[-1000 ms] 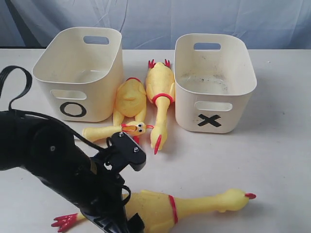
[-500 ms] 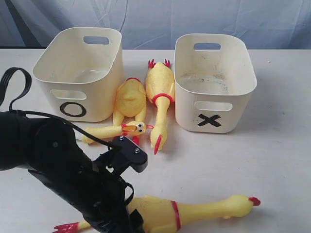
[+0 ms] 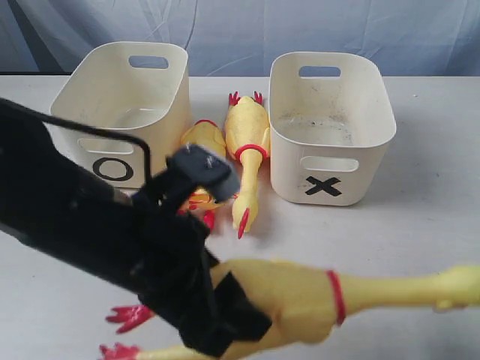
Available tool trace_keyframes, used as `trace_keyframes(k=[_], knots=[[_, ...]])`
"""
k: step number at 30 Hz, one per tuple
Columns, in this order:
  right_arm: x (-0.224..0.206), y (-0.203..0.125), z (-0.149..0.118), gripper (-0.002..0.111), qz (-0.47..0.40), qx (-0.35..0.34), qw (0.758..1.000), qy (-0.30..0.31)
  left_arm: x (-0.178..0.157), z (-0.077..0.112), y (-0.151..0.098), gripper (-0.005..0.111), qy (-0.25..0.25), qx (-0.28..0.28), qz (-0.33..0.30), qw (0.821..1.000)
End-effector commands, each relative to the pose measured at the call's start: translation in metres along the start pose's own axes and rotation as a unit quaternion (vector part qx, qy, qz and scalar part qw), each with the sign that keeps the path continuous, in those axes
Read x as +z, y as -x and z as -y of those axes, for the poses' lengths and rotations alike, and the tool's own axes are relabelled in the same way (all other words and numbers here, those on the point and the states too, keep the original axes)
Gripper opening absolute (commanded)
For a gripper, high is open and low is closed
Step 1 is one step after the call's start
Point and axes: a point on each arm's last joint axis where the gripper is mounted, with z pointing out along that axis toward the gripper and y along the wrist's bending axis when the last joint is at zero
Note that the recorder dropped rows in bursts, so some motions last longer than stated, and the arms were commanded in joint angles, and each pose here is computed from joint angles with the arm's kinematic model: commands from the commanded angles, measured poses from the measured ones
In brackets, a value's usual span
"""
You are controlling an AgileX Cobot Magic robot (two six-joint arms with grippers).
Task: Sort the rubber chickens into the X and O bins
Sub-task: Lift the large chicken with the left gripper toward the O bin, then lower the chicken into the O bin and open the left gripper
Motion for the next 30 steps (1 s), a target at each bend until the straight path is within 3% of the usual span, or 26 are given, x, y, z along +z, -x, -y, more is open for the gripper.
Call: trace_keyframes(k=[1,3,6,8,11,14,16,18,21,25,30], knots=[[0.000,0.000,0.000,0.000,0.005,0.000,1.000,0.002,-0.052,0.019,0.031,0.000,0.031,0.034,0.176,0.983],[0.000,0.000,0.000,0.000,0.005,0.000,1.000,0.002,-0.072,0.021,0.039,0.000,0.060,0.040,0.256,0.964],[0.000,0.000,0.000,0.000,0.006,-0.001,1.000,0.002,-0.102,0.019,0.050,0.000,0.121,0.051,0.378,0.917],[0.000,0.000,0.000,0.000,0.006,-0.001,1.000,0.002,-0.115,0.007,0.054,0.000,0.177,0.046,0.446,0.876],[0.000,0.000,0.000,0.000,0.006,-0.001,1.000,0.002,-0.129,-0.022,0.055,0.000,0.245,-0.023,0.518,0.819],[0.000,0.000,0.000,0.000,0.006,-0.001,1.000,0.002,-0.141,-0.054,0.049,0.000,0.319,-0.076,0.547,0.770],[0.000,0.000,0.000,0.000,0.006,-0.001,1.000,0.002,-0.146,-0.071,0.044,0.000,0.366,-0.083,0.541,0.753],[0.000,0.000,0.000,0.000,0.006,-0.001,1.000,0.002,-0.152,-0.086,0.040,0.000,0.399,-0.097,0.540,0.735],[0.000,0.000,0.000,0.000,0.006,-0.001,1.000,0.002,-0.163,-0.108,0.035,0.000,0.431,-0.147,0.569,0.685],[0.000,0.000,0.000,0.000,0.005,-0.002,1.000,0.002,-0.158,-0.134,0.033,0.000,0.427,-0.191,0.576,0.670],[0.000,0.000,0.000,0.000,0.005,-0.002,1.000,0.002,-0.129,-0.167,0.045,0.000,0.349,-0.198,0.618,0.676]])
